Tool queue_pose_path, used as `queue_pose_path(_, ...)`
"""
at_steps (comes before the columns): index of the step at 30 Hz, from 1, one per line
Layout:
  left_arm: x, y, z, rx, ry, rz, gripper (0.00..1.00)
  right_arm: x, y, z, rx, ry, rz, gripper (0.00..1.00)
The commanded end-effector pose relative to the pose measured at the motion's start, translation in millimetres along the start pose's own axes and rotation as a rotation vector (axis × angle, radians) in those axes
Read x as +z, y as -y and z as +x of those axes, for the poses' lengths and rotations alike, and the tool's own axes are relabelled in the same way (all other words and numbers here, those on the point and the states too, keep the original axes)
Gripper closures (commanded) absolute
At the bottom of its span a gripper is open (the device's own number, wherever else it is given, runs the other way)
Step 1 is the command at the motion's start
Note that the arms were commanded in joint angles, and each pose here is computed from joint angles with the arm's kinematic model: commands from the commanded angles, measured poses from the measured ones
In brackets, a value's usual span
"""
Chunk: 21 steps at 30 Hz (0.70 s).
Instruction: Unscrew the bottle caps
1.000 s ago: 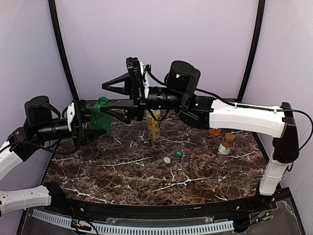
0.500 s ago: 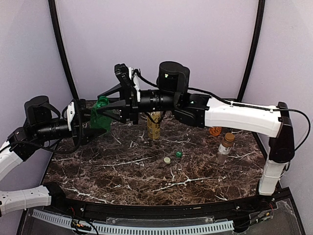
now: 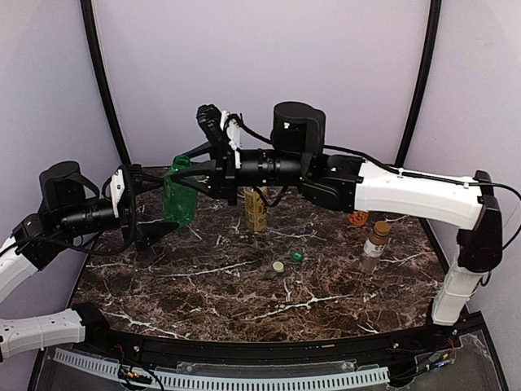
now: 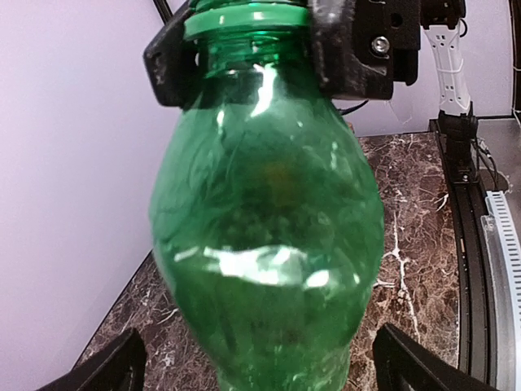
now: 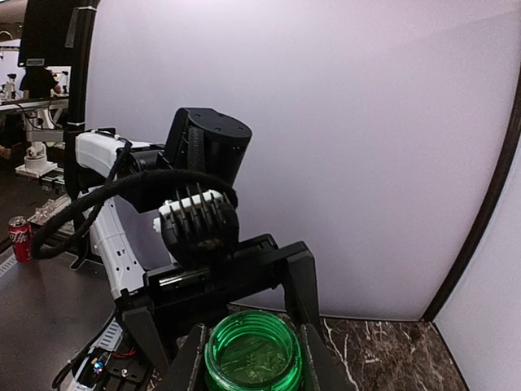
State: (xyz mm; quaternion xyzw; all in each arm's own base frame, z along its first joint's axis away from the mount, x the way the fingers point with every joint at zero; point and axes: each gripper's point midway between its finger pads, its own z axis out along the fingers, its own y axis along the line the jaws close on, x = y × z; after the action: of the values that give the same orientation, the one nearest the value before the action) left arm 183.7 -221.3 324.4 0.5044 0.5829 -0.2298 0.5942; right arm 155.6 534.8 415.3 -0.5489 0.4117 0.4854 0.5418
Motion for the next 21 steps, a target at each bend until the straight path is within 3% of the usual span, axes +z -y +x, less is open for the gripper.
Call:
queue_pose_path(1,-3,-14,3,0.028,-0.003,-0.096,0.01,-55,58,-2,0.05,-0.106,0.317,1.0)
queue_pose_path(6,-5,-22,8,0.042,-0.014,-0.153,0.01,-162,136,52,0.175,-0.27,0.771,1.0)
queue_pose_path(10,-5,-31,11,0.025,-0.015,-0.205,0.01,-226,167,102,0.323,-0.278,0.974,1.0)
queue_pose_path(15,-18,-75,54,-0.137,-0.1,-0.466,0.01,-242,184,150,0.309,-0.263,1.055,1.0)
queue_pose_path(21,-79,-123,139,-0.397,-0.253,-0.906,0.01,-246,201,198,0.285,-0.303,1.1,1.0)
